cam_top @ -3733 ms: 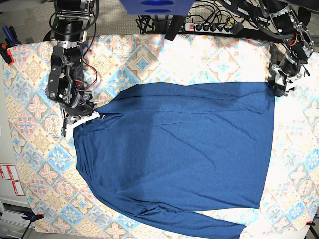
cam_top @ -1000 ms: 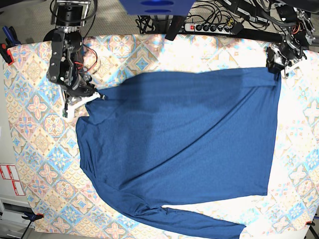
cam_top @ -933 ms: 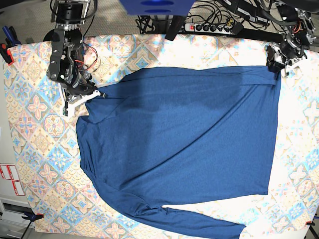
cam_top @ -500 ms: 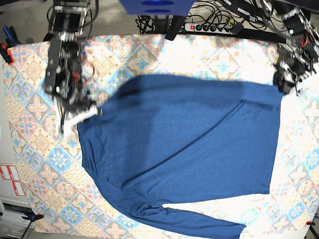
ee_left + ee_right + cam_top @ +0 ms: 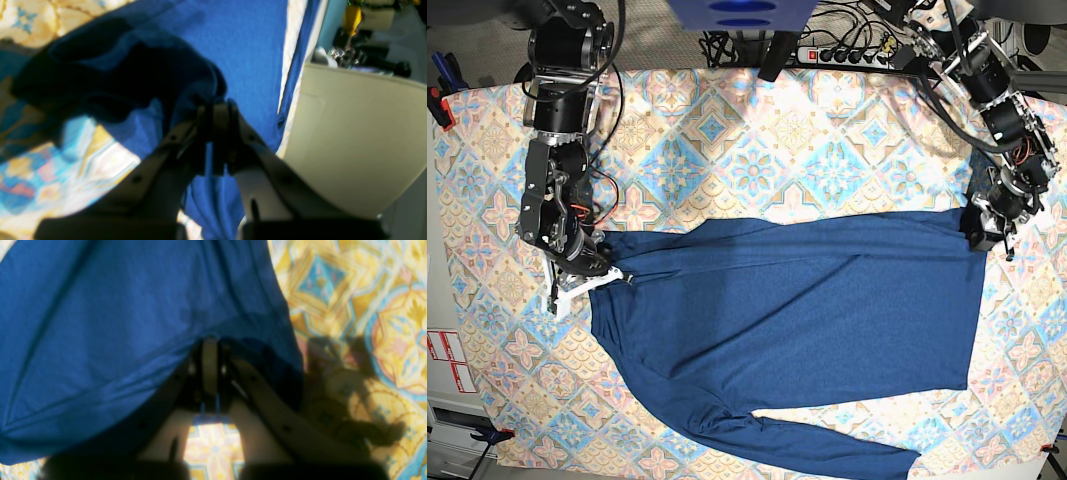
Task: Fold the T-shirt properly
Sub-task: 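Drag the shirt further toward the robot with both grippers, then pull the shirt shoulders up and spread them apart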
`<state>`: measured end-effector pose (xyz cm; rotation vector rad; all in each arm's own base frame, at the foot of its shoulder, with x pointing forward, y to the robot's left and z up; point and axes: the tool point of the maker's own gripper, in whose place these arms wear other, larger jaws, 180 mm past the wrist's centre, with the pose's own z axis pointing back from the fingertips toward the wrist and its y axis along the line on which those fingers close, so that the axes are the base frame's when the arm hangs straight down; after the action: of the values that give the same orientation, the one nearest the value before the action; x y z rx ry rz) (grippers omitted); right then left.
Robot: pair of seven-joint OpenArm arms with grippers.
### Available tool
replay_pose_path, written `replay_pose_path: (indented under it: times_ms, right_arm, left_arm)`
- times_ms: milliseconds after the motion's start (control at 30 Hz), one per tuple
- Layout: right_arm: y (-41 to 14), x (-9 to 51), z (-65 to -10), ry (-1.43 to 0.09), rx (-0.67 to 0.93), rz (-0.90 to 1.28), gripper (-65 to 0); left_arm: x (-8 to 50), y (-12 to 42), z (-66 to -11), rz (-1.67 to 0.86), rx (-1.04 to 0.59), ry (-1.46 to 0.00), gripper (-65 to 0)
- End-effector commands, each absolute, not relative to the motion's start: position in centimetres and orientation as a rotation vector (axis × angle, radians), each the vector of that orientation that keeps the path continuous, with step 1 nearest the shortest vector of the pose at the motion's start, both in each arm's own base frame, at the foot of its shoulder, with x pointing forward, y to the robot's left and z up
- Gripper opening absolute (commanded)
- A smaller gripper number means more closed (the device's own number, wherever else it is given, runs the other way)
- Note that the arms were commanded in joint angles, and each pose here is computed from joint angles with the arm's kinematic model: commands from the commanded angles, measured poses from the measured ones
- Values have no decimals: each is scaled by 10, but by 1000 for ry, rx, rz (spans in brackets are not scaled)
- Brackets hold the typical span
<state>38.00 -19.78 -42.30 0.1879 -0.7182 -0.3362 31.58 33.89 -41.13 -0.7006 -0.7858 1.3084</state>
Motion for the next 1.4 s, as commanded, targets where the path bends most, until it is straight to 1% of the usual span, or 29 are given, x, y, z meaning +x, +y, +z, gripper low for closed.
replay_pose_path:
  times_ms: [0,267,367,600,667,700,767,833,867,967,1000,1067,1100,1233,1367]
  right_arm:
    - [-204,394,-409,-765,181,-335,-649]
    - [-206,413,-412,-792,186,-366,-649]
    - [-207,416,-412,-804,186,-373,-649]
    - [-206,420,-409,-818,187,-372,-648]
    - [-203,420,-409,-817,191,-372,-646]
    - [-203,420,-409,-814,191,-370,-639]
    - [-198,419,-411,-806,192,-354,-601]
    - [-187,420,-411,-802,193,-306,-551]
    - [-179,422,-410,-804,196,-277,-520]
    - [-172,421,-410,-802,196,-246,-458]
    - [-172,417,-414,-792,196,-250,-449]
    - [-172,411,-418,-783,196,-250,-446]
    - [-173,412,-416,-789,194,-249,-446]
    - [-183,400,-413,-805,168,-234,-444]
    - [-194,394,-407,-824,141,-217,-444]
  left_arm:
    - [330,347,-394,1284,-715,-839,-650]
    - [348,357,-384,1262,-642,-891,-650]
    - [355,359,-379,1265,-645,-911,-650]
    - [348,360,-404,1327,-627,-866,-650]
    - [345,356,-414,1344,-630,-834,-650]
    - [343,354,-418,1351,-631,-820,-650]
    - [341,353,-422,1357,-631,-808,-650]
    - [341,353,-422,1357,-631,-808,-623]
    - [340,353,-423,1360,-630,-805,-594]
    - [339,354,-423,1366,-633,-801,-474]
    - [337,355,-424,1371,-633,-801,-434]
    - [326,356,-430,1375,-615,-786,-379]
    - [323,356,-432,1382,-619,-783,-368]
    - [305,359,-426,1372,-631,-805,-368]
    - [295,353,-423,1354,-654,-795,-368]
